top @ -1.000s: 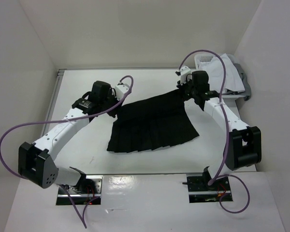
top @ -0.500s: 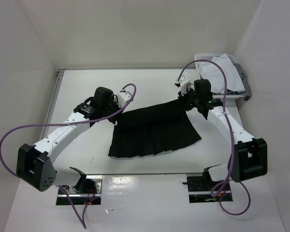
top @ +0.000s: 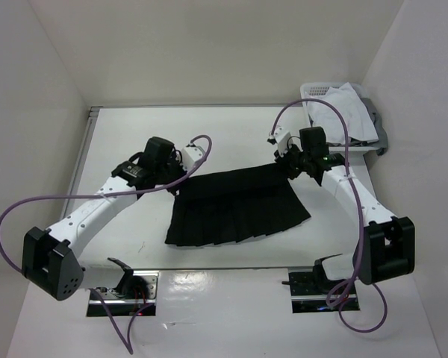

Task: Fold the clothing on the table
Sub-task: Fold the skirt

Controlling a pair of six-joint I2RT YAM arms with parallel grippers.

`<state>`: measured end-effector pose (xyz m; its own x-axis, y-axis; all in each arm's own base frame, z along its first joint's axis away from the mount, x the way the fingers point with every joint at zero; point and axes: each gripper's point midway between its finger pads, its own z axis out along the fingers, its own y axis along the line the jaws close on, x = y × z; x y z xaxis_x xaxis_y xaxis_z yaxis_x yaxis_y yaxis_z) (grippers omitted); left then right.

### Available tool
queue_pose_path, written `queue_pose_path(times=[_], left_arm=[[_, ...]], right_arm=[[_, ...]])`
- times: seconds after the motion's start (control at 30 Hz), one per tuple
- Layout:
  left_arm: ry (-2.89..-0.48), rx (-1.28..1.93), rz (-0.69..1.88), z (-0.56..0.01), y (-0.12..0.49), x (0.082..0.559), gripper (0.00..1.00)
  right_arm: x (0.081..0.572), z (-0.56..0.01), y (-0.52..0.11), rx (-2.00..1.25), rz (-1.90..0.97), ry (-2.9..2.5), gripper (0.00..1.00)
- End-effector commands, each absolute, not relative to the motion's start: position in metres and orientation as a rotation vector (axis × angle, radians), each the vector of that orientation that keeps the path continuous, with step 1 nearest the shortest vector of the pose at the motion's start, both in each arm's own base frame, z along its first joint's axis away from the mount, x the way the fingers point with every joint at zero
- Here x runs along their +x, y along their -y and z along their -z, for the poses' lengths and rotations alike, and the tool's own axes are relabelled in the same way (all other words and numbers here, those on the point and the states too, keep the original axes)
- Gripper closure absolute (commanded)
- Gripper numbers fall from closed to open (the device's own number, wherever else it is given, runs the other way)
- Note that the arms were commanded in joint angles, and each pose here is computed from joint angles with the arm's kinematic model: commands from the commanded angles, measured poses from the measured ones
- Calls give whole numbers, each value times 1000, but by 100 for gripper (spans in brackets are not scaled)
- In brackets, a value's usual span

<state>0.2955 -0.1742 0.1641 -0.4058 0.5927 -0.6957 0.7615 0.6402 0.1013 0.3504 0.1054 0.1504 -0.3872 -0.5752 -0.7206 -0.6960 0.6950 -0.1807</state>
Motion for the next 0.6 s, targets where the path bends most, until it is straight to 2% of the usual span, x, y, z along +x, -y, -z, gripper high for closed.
queue_pose_path(times=[0.0, 0.07, 0.17, 0.27, 0.33, 0.43, 0.57], left_arm=[[-2126, 1106, 280, -165, 169, 284, 94], [-2116, 1128, 304, -166, 171, 279, 87], [-2095, 1149, 308, -169, 170, 274, 68], [-2074, 1152, 302, -176, 168, 272, 59], [-2062, 1148, 301, -179, 168, 271, 47], [-2053, 1145, 300, -183, 166, 268, 43], [-2045, 1142, 299, -185, 165, 266, 43]], right_arm=[[335, -161, -101, -1028, -179, -2077, 100], [331, -159, -100, -1052, -172, -2075, 100], [327, -159, -97, -1062, -158, -2084, 95], [323, -159, -94, -1062, -150, -2101, 92], [321, -157, -93, -1077, -147, -2102, 92], [312, -155, -96, -1109, -171, -2113, 91], [300, -152, -97, -1152, -198, -2129, 91]])
